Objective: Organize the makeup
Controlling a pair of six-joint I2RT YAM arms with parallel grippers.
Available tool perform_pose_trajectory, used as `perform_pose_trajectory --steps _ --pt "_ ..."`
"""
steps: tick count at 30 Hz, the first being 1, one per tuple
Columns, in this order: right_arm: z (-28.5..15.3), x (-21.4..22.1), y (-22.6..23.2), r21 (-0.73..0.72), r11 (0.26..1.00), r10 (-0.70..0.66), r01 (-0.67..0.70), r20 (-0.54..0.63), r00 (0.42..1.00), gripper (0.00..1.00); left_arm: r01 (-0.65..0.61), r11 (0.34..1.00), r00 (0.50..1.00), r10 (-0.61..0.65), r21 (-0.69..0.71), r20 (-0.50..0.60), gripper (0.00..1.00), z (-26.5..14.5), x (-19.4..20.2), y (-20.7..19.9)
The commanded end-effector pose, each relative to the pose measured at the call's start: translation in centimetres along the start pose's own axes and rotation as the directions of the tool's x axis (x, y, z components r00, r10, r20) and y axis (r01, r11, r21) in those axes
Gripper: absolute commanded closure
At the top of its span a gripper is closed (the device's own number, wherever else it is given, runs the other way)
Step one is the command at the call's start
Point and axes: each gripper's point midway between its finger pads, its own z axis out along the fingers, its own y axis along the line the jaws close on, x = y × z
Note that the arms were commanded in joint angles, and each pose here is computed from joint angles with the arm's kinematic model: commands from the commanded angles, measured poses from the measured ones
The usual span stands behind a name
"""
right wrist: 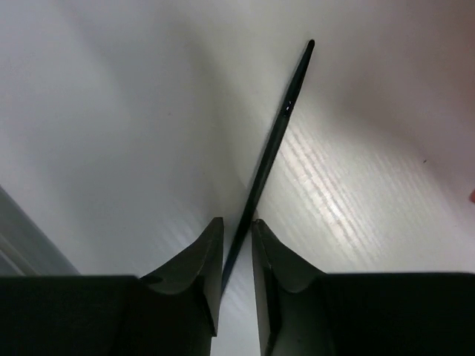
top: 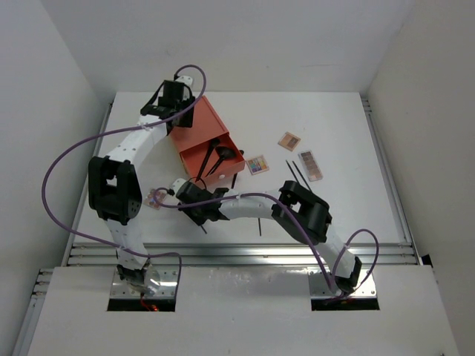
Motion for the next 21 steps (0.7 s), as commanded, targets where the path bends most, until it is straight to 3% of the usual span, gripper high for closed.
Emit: perform_pose_trajectory --steps 1,4,7,12,16,17,21 --pt "0.3 2.2 1.1 -0.033 0.999 0.007 -0.010 -0.087 0.996 0.89 0.019 1.000 0.999 -0.019 0.004 0.035 0.50 -0.3 -0.9 0.1" --pt "0.1 2.5 0.8 -0.022 1.000 0.002 -0.004 -0.100 0.995 1.00 0.019 1.000 0.999 -0.019 0.004 0.035 0.50 -0.3 -0.9 0.1" --pt "-0.5 2.1 0.6 -0.029 0.999 -0.043 0.040 -0.093 0.995 1.00 0.019 1.000 0.999 -0.019 0.004 0.035 0.50 -0.3 -0.9 0.1" --pt "-4.0 -1.5 2.2 -0.144 0.972 -0.188 0.188 0.016 0.982 1.00 0.017 1.000 1.000 -0.017 0.004 0.024 0.50 -0.2 -0.4 0.1" --pt "-10.1 -5.5 3.3 -0.220 0.936 -0.245 0.275 0.153 0.957 1.00 0.013 1.000 1.000 -0.013 -0.004 0.023 0.50 -0.4 -0.3 0.7" --pt "-12.9 -7.3 2.9 -0.211 0.936 -0.238 0.283 0.213 0.948 1.00 0.013 1.000 1.000 -0.013 -0.004 0.023 0.50 -0.4 -0.3 0.7" --pt "-16.6 -8.6 -0.4 -0.100 0.896 -0.392 0.434 0.284 0.875 1.00 0.010 1.000 1.000 -0.010 -0.013 0.022 0.50 -0.3 -0.3 1.3"
